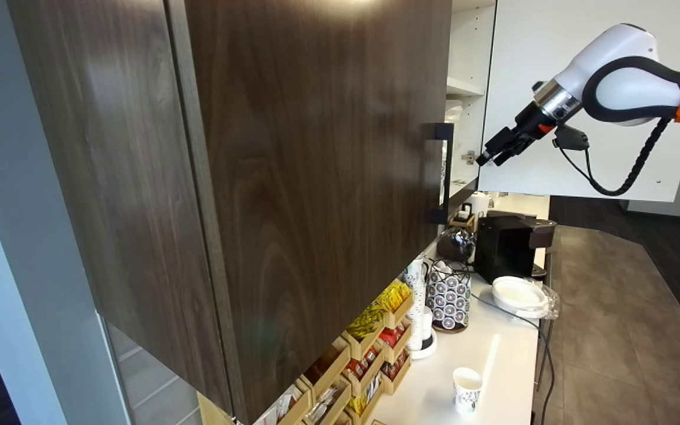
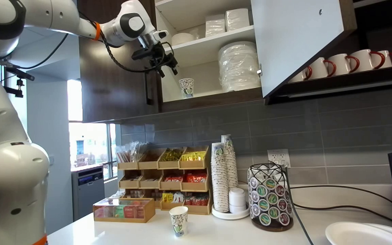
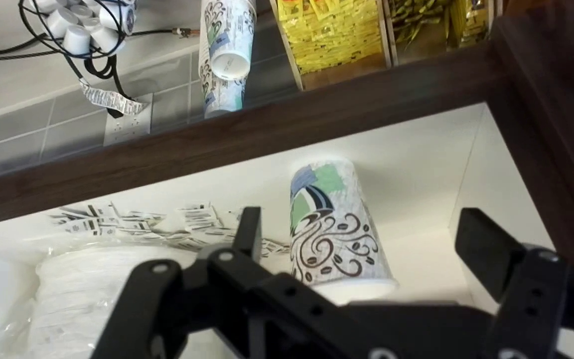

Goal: Swap the two cups in the cupboard and on the counter

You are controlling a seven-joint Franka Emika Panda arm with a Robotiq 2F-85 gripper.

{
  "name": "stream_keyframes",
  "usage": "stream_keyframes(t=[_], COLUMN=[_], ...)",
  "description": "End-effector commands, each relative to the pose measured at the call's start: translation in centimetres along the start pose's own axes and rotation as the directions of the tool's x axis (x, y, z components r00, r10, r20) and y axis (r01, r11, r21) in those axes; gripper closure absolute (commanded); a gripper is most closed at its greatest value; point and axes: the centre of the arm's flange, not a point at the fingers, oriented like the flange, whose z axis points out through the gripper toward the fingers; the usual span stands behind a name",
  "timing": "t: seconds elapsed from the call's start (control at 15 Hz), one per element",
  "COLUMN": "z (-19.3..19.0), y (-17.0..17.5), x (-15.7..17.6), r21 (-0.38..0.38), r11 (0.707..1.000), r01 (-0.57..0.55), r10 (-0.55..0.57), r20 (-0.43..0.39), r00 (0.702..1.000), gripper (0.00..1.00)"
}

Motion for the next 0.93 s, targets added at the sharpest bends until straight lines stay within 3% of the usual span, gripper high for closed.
stream_keyframes(t=[0.0,0.4,0.87], z=[0.9,3.8,6.2], y=[-0.8,0.2,0.1], x=[3.5,5.7,8.0], r21=[-0.025,-0.051,-0.073], r11=[0.997,0.972,0.949], r01=[-0.071,-0.232,-0.307], r10=[0.070,0.226,0.297], r20=[-0.065,-0.094,-0.123], r00=[0.995,0.969,0.947], gripper=[0.00,0.00,0.00])
